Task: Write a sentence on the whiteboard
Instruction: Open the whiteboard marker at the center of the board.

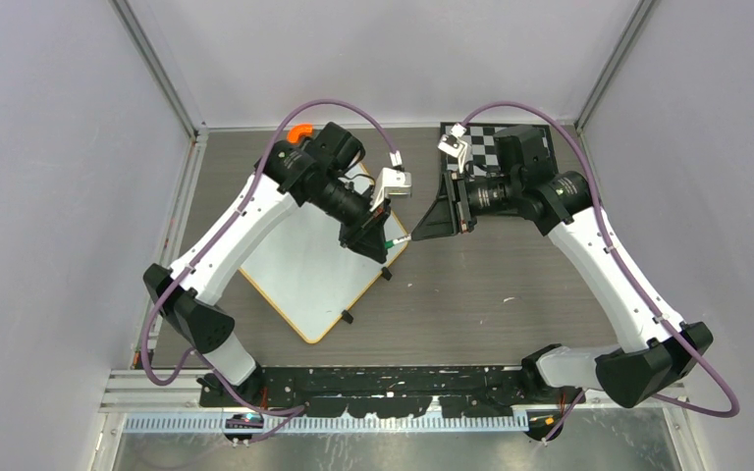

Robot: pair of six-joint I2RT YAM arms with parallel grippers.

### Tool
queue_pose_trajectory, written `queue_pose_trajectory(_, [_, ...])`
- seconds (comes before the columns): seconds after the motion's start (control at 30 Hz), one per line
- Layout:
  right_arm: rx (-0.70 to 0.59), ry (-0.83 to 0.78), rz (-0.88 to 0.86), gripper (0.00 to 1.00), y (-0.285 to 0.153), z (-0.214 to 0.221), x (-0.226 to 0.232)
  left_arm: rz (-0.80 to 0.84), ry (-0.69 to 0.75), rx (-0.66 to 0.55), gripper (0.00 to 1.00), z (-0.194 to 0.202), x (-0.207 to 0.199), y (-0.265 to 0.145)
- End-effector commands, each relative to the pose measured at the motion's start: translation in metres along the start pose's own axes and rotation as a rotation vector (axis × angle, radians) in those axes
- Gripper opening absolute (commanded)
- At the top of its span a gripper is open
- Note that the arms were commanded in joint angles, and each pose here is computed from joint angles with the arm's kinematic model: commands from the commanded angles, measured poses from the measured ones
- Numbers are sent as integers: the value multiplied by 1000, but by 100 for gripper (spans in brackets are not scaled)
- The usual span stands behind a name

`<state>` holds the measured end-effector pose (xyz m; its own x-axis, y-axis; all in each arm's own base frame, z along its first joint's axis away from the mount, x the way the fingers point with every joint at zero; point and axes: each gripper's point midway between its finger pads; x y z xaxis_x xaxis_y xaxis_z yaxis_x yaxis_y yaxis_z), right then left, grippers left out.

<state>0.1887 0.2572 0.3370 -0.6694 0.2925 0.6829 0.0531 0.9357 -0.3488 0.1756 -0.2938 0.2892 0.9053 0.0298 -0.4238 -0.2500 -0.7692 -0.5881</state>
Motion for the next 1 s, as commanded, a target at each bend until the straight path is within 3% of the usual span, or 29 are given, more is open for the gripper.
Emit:
queue_pose_trajectory(0.0, [-19, -54, -46, 38, -3, -5, 17, -10, 35, -65, 0, -21, -5, -6])
queue_pose_trajectory(0.43, [-1, -65, -61, 31, 4, -4, 20, 22, 51, -65, 0, -29, -13, -3])
queue_pose_trajectory(0.73, [-26, -67, -52, 38, 5, -11, 20, 46, 61, -41, 0, -24, -19, 4])
queue_pose_trajectory(0.97, [-14, -90, -41, 10, 4, -6, 18, 11, 61, -44, 0, -26, -16, 1])
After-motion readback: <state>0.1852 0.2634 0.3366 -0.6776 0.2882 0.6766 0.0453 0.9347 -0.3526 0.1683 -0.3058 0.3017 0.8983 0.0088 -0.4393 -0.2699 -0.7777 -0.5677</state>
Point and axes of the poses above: each gripper's point midway between its finger pads, its own y axis out along the fingers, its own x axis along the line the jaws close on, z = x × y, and after that the axes turned 6 degrees about -y, right-handed
